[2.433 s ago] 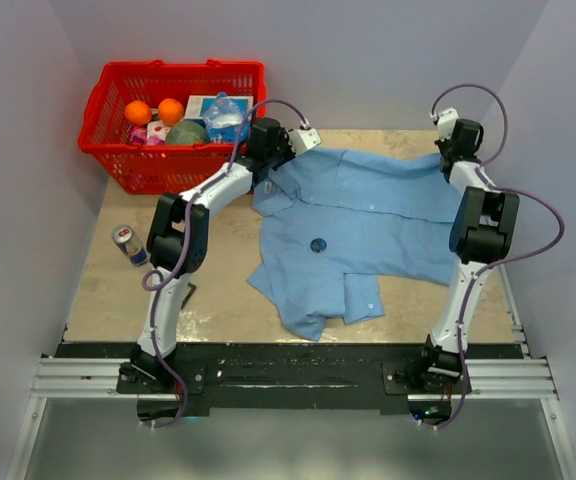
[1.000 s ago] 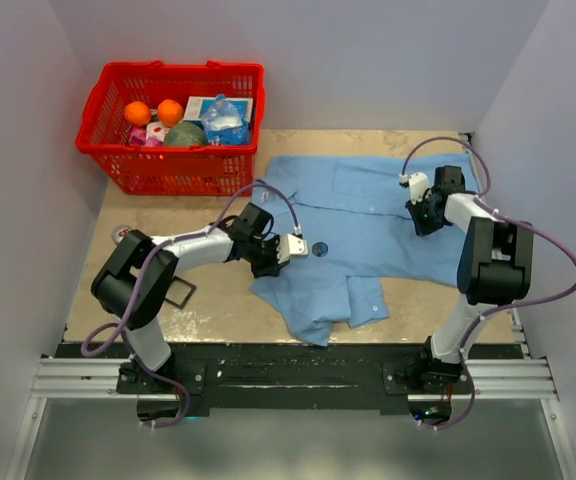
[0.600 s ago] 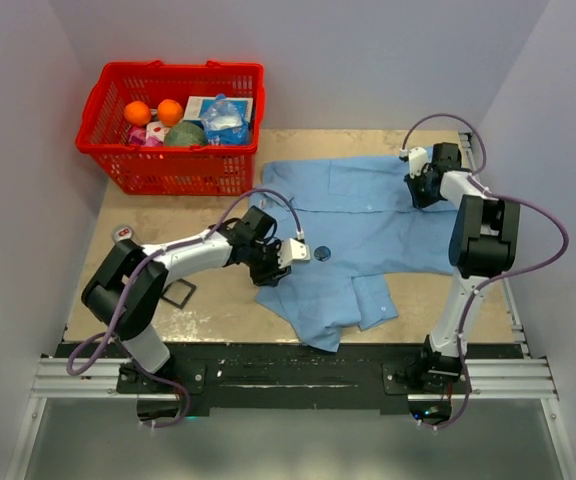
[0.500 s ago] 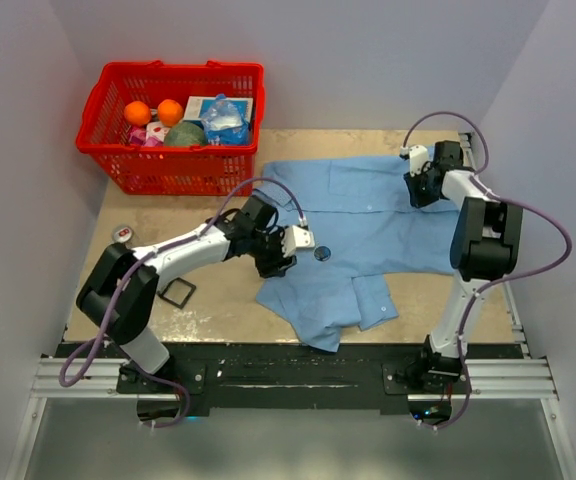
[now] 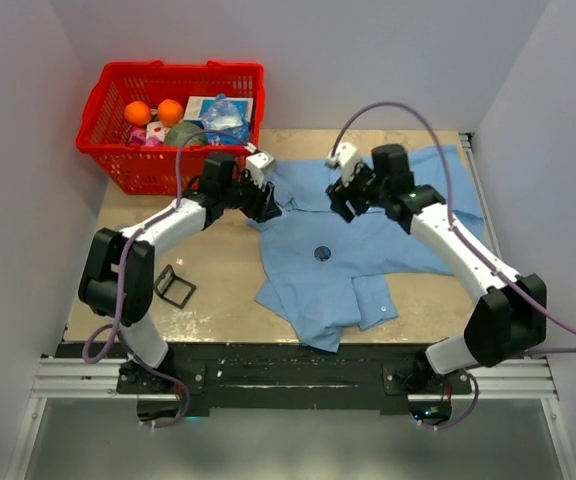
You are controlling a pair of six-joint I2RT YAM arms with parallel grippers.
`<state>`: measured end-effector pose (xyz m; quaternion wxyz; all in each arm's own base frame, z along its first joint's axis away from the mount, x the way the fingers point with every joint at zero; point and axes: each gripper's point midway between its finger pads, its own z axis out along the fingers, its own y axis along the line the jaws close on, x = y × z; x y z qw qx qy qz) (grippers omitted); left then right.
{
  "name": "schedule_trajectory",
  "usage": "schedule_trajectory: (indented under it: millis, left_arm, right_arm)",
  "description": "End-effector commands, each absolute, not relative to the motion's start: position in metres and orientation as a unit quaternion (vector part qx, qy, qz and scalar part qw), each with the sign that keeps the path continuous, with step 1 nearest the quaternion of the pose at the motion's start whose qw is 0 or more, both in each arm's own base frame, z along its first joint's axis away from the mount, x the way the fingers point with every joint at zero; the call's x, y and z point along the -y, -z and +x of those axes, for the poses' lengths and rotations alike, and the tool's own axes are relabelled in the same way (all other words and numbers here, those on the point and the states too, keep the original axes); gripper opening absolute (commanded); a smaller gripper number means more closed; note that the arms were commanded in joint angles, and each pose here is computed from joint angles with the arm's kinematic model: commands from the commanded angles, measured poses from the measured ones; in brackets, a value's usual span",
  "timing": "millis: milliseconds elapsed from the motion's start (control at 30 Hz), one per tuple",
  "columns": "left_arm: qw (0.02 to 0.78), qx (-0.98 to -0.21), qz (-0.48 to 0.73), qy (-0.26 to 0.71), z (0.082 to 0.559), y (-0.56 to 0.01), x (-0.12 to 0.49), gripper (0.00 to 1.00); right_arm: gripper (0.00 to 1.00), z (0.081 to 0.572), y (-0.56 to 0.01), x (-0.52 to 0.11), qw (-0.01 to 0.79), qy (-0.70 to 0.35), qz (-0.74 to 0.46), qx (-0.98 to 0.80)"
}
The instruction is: Remove the brooch from the garment
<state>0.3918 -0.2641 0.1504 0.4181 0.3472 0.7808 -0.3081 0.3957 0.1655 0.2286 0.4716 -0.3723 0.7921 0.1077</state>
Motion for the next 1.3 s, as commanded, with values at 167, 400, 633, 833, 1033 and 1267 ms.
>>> schedule_trajectory:
  millis: [167,400,633,833,1033,1267]
  left_arm:
    - [0.374,-0.804,0.285,0.363,0.413,-0.104,0.274,0.54]
    - [0.305,-0.865,0.266,0.296,0.411,-0.035,0.250,0.52]
    - [0.304,-0.877,0.257,0.270,0.414,-0.025,0.241,0.52]
    - [0.306,-0.876,0.257,0.270,0.415,-0.026,0.241,0.52]
    - [0.307,-0.872,0.258,0.280,0.415,-0.030,0.245,0.52]
    - [0.307,-0.870,0.263,0.281,0.414,-0.031,0.245,0.51]
  right_arm:
    - [0.67,0.355,-0.136,-0.209,0.399,-0.097,-0.468,-0.783]
    - [0.67,0.350,-0.086,-0.232,0.383,-0.061,-0.539,-0.748]
    - [0.69,0.348,-0.073,-0.243,0.372,-0.027,-0.577,-0.726]
    - [0.67,0.350,-0.064,-0.239,0.364,0.006,-0.593,-0.718]
    - [0.67,0.341,-0.055,-0.248,0.353,0.004,-0.613,-0.707]
    - [0.66,0.344,-0.047,-0.244,0.349,0.043,-0.618,-0.703]
